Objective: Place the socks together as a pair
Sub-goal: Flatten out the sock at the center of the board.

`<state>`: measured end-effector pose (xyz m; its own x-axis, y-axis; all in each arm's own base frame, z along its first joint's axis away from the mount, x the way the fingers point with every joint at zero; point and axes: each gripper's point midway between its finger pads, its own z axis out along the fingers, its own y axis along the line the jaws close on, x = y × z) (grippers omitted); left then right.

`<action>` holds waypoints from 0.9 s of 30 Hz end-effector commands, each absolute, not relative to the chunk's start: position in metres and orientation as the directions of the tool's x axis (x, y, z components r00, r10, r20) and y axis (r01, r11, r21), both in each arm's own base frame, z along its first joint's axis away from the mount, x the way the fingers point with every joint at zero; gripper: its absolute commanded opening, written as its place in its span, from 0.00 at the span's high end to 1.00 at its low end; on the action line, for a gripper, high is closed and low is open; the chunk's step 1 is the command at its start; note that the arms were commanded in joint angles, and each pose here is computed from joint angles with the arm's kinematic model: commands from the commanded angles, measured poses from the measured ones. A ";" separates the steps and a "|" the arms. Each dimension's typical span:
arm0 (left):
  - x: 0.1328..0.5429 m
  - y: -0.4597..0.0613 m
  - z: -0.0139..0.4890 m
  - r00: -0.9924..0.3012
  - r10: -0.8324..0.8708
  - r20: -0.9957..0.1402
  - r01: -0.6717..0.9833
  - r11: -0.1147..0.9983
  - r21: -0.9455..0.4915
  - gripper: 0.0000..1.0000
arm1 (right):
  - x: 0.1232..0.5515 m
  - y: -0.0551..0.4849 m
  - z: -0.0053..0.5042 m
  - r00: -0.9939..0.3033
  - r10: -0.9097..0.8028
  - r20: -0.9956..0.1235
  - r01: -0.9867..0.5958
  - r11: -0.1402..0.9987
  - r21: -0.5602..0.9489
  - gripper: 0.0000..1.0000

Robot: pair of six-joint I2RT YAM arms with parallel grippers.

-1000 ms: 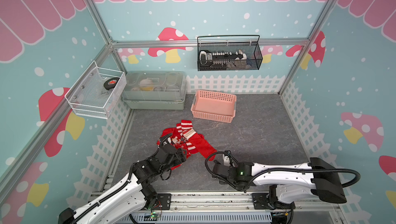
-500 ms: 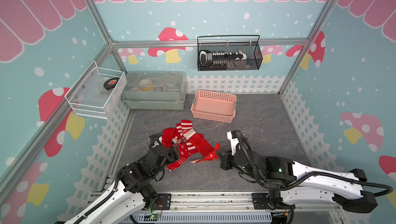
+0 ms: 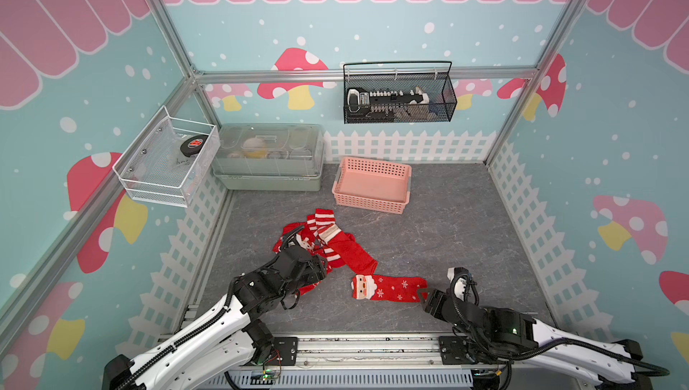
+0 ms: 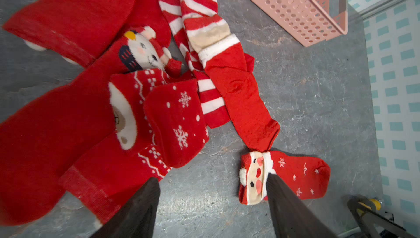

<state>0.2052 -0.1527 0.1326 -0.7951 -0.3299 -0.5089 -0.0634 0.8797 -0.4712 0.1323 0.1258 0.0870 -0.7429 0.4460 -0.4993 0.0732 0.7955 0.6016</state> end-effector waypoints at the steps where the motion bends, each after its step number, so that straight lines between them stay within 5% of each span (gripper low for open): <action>1: 0.202 -0.180 0.135 -0.828 -0.285 -0.483 0.016 0.849 -0.529 0.26 | 0.138 0.110 0.101 -0.706 0.455 -0.542 0.100 0.823 0.560 0.27; 4: 0.198 -0.197 0.132 -0.847 -0.243 -0.472 0.057 0.842 -0.536 0.27 | 0.141 0.115 0.115 -0.717 0.354 -0.600 0.065 0.892 0.448 0.27; 8: 0.191 -0.224 0.122 -0.868 -0.209 -0.451 0.090 0.826 -0.557 0.31 | 0.150 0.133 0.136 -0.726 0.200 -0.658 0.001 0.957 0.289 0.40; 11: 0.187 -0.243 0.111 -0.884 -0.186 -0.428 0.101 0.819 -0.565 0.44 | 0.157 0.148 0.137 -0.740 0.132 -0.660 -0.029 0.973 0.227 0.51; 18: 0.183 -0.274 0.080 -0.919 -0.134 -0.372 0.095 0.838 -0.537 0.51 | 0.167 0.183 0.101 -0.844 0.157 -0.512 -0.060 0.922 0.382 0.68; 27: 0.186 -0.269 0.052 -0.927 -0.144 -0.345 0.039 0.880 -0.474 0.54 | 0.170 0.163 0.062 -0.873 0.234 -0.428 0.053 0.918 0.393 0.72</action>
<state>0.1759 -0.2602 0.0435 -0.9411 -0.0975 -0.3239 0.0612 0.8927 -0.4465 0.1691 0.1574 0.0646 -0.8660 0.2245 -0.4469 0.0529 0.9297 0.3646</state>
